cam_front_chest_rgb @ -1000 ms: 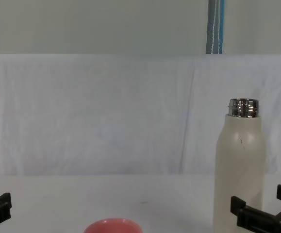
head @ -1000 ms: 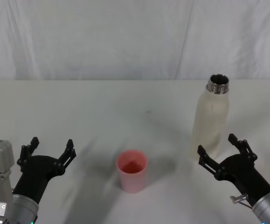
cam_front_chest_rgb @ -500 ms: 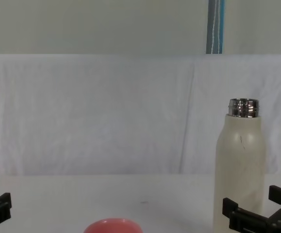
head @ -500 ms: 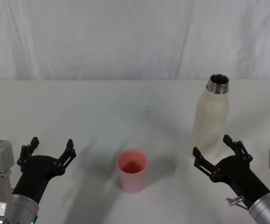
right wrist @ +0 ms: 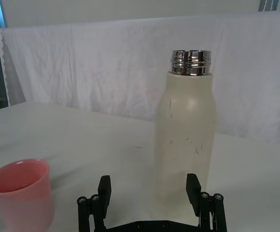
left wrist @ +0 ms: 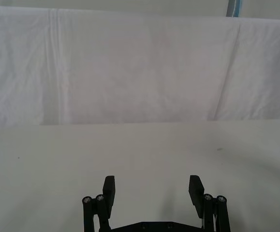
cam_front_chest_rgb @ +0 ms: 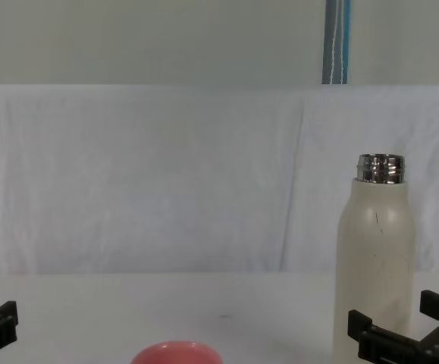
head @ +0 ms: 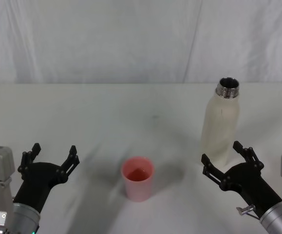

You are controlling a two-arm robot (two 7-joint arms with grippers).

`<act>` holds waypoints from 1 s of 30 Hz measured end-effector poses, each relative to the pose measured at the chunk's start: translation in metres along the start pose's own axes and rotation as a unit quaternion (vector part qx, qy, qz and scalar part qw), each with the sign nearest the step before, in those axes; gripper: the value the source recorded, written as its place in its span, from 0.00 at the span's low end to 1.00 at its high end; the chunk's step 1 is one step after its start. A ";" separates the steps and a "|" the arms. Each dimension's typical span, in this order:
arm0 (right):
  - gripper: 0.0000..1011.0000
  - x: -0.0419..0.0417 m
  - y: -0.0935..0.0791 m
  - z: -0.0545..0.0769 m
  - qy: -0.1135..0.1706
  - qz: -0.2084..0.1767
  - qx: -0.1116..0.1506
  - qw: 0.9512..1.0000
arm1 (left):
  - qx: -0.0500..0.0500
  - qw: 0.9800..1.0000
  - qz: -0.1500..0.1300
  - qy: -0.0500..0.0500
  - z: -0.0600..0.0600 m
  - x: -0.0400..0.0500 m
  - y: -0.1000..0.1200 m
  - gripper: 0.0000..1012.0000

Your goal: Grasp the thermos with one hand and pour water into the cup lid.

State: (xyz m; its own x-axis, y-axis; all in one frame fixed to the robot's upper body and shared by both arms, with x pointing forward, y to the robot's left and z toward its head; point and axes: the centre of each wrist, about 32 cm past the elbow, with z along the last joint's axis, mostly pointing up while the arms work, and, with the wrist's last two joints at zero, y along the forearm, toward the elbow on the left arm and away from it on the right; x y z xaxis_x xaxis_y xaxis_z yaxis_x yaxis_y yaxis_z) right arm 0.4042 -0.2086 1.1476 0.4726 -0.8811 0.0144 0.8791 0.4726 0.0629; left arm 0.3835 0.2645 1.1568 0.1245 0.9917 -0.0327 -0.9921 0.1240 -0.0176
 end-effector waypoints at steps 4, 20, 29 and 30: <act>0.99 0.0000 0.000 0.000 0.000 0.000 0.000 1.000 | 0.000 1.000 0.000 0.000 0.000 0.0000 0.000 0.99; 0.99 0.0000 0.000 0.000 0.000 -0.001 0.000 1.000 | 0.000 1.000 0.000 0.000 0.000 0.0000 0.000 0.99; 0.99 0.0000 0.000 0.000 0.000 -0.001 0.000 1.000 | 0.000 1.000 0.000 0.000 0.000 0.0000 0.000 0.99; 0.99 0.0000 0.000 0.000 0.000 -0.001 0.000 1.000 | 0.000 1.000 0.000 0.000 0.000 0.0000 0.000 0.99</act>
State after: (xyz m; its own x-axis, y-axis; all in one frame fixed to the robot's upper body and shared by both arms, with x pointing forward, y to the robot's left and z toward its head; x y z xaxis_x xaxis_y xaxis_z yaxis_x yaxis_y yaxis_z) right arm 0.4042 -0.2086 1.1476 0.4715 -0.8817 0.0144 0.8797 0.4714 0.0620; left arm 0.3835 0.2645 1.1568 0.1245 0.9917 -0.0326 -0.9921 0.1240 -0.0176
